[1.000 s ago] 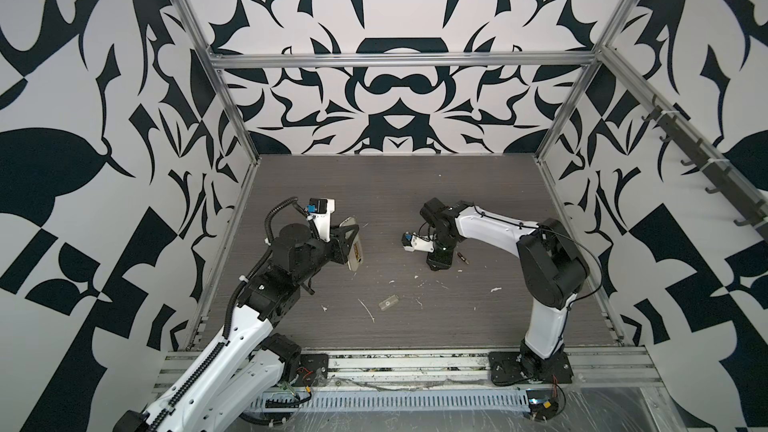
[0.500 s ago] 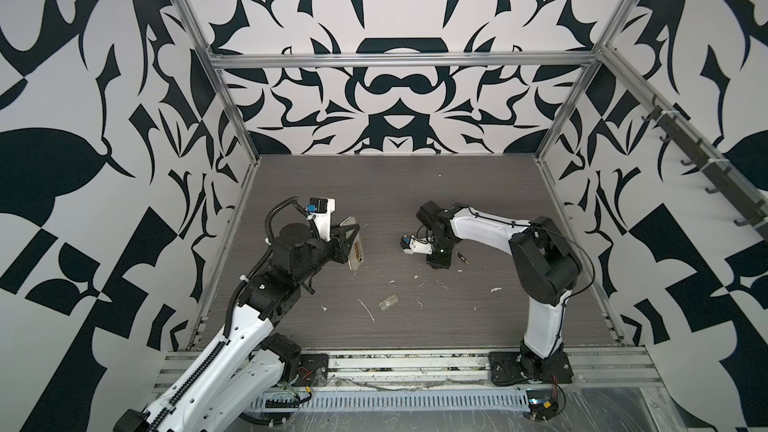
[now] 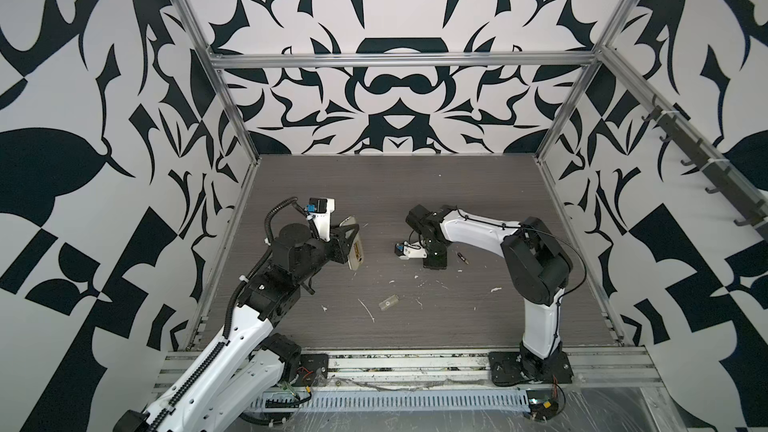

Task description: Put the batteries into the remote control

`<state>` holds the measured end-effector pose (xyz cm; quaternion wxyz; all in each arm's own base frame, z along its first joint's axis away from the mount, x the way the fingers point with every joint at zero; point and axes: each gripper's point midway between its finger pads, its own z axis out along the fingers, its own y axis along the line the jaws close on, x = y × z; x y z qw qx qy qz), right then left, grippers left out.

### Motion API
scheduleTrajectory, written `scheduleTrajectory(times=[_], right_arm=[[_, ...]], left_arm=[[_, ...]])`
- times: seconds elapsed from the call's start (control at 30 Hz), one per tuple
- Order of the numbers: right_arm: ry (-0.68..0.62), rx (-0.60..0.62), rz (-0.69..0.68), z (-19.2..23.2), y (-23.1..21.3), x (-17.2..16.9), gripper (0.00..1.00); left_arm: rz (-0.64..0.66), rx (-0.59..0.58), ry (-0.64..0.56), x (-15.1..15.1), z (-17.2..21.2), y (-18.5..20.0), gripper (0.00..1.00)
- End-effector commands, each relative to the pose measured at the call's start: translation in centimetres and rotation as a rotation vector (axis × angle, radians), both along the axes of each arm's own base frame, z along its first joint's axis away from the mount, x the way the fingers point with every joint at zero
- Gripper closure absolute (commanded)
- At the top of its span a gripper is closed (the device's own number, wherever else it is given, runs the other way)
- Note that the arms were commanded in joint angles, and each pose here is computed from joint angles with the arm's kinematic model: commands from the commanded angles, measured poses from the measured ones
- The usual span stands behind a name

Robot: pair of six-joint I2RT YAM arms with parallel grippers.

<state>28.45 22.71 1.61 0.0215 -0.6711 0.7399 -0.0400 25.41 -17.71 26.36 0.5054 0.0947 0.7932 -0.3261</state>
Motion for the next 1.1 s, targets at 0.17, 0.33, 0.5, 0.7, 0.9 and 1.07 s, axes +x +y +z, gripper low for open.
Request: scheduleTrajectory(times=[0.17, 0.33, 0.5, 0.7, 0.9, 1.07], right_arm=[[-0.026, 0.072, 0.101, -0.2, 2.7, -1.1, 1.0], [-0.025, 0.086, 0.141, -0.5, 3.9, -2.5, 1.0], [-0.021, 0.159, 0.146, 0.5, 5.5, -3.2, 1.0], [0.016, 0.14, 0.165, -0.2, 5.7, -4.4, 0.99], [-0.001, 0.158, 0.148, -0.2, 6.0, -4.2, 0.92], [-0.021, 0.164, 0.148, -0.2, 6.0, -4.2, 0.85]], left_arm=[[0.055, 0.01, 0.004, -0.4, -0.5, 1.3, 1.0], [0.073, 0.008, 0.0, -0.5, -0.4, 1.6, 1.0], [0.087, 0.029, 0.009, -0.4, -1.1, 2.0, 1.0], [0.139, 0.041, -0.02, -0.3, -0.7, 3.0, 1.0], [0.131, 0.04, -0.02, -0.3, -0.5, 2.9, 1.0], [0.134, 0.044, -0.02, -0.3, -0.6, 2.9, 1.0]])
